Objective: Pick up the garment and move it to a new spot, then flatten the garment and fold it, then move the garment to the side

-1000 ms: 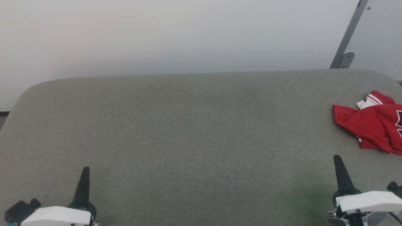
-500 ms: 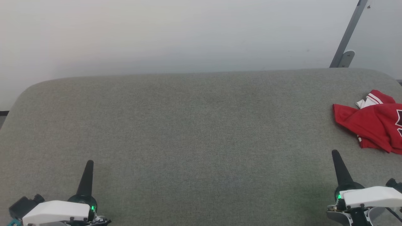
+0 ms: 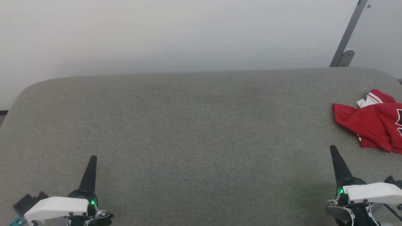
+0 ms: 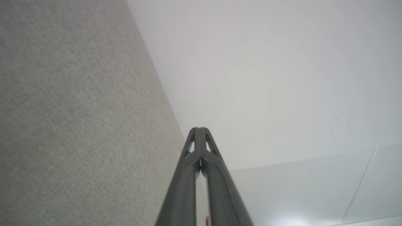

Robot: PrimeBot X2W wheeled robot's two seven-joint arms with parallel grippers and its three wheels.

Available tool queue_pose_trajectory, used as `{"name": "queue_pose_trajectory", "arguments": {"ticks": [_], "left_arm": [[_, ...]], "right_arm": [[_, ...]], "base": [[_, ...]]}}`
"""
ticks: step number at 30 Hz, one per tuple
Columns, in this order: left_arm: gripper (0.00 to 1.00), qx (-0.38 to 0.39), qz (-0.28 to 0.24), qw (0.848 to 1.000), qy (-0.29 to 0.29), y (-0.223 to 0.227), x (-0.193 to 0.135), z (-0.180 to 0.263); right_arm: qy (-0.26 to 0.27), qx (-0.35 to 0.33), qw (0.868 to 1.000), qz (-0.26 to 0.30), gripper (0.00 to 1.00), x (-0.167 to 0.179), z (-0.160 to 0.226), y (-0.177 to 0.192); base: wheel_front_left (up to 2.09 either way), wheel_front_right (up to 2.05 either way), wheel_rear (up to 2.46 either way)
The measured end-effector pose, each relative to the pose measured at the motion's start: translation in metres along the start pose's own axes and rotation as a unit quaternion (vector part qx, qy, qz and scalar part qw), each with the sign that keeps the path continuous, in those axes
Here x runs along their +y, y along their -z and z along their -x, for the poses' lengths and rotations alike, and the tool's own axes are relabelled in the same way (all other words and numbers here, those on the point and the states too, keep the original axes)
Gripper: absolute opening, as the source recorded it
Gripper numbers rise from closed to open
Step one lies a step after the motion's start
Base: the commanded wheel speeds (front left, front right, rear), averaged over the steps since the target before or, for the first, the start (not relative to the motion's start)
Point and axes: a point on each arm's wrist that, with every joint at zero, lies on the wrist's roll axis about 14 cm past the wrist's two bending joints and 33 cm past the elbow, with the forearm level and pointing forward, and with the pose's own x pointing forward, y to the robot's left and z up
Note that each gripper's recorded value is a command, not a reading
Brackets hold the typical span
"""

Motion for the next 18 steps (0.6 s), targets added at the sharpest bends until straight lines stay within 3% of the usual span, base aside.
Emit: {"name": "queue_pose_trajectory", "arguments": {"ticks": [18], "left_arm": [[0.0, 0.007, 0.06, 0.998, 0.012, 0.0061, -0.0086, -0.0077]], "right_arm": [[-0.011, 0.008, 0.998, -0.063, 0.0, 0.0066, -0.005, 0.0019]], "base": [[0.0, 0.0, 0.0]]}}
